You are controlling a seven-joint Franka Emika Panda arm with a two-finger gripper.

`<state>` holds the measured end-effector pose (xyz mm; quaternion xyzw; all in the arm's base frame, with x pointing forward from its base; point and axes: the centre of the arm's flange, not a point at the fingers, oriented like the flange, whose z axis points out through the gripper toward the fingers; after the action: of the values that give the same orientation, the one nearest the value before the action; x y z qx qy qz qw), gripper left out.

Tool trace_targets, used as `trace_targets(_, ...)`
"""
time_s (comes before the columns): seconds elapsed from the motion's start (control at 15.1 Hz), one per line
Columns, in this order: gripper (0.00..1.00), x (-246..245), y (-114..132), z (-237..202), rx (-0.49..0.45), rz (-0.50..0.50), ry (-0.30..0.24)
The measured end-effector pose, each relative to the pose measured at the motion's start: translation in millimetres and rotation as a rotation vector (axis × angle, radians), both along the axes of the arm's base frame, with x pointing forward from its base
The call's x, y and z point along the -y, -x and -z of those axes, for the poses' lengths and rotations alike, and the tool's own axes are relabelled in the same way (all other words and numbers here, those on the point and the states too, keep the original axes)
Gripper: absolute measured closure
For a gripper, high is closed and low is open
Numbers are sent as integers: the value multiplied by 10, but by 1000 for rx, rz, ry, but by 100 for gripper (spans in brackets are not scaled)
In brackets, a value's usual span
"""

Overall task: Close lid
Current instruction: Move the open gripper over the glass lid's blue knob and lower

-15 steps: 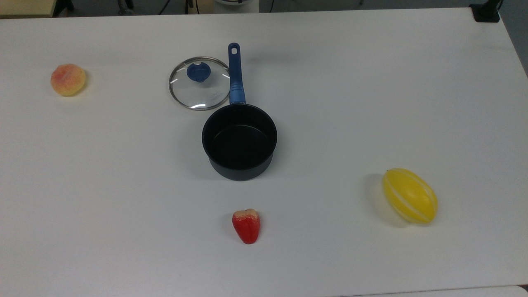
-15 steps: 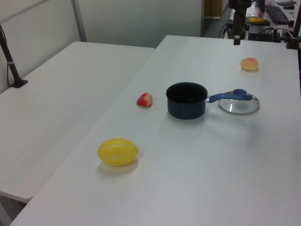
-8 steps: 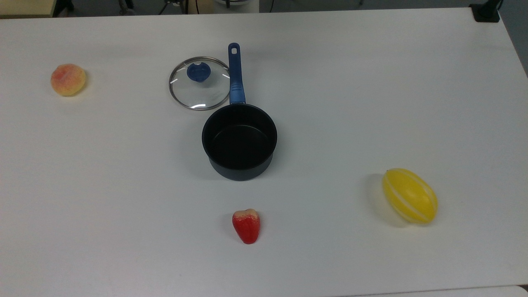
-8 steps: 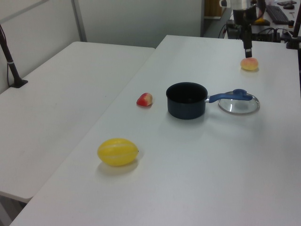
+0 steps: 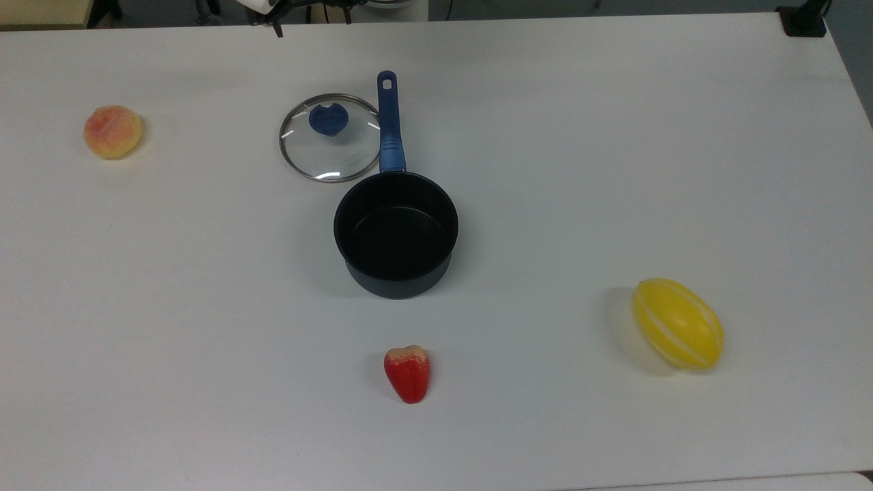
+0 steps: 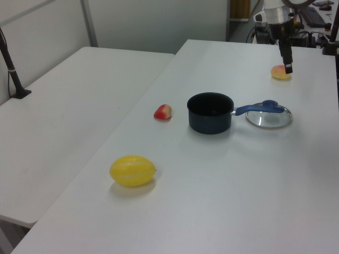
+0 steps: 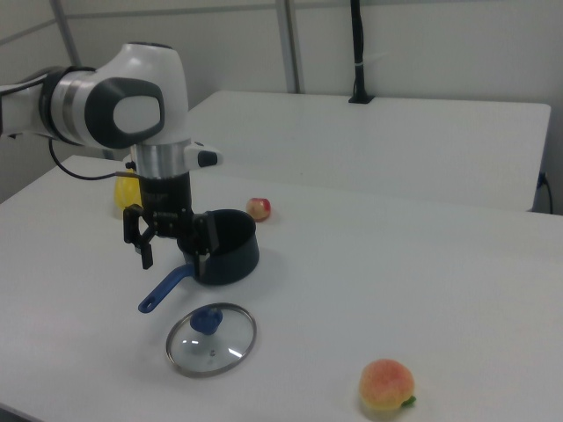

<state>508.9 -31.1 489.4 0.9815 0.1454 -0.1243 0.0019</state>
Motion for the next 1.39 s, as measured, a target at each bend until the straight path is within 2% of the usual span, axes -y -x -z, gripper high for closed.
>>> trace_targets(0.66, 0, 60, 55, 608, 140, 12, 1)
trace_targets(1.06, 0, 44, 99, 955, 213, 110, 15)
trace_targets(1.39, 0, 37, 72, 1079, 258, 113, 13)
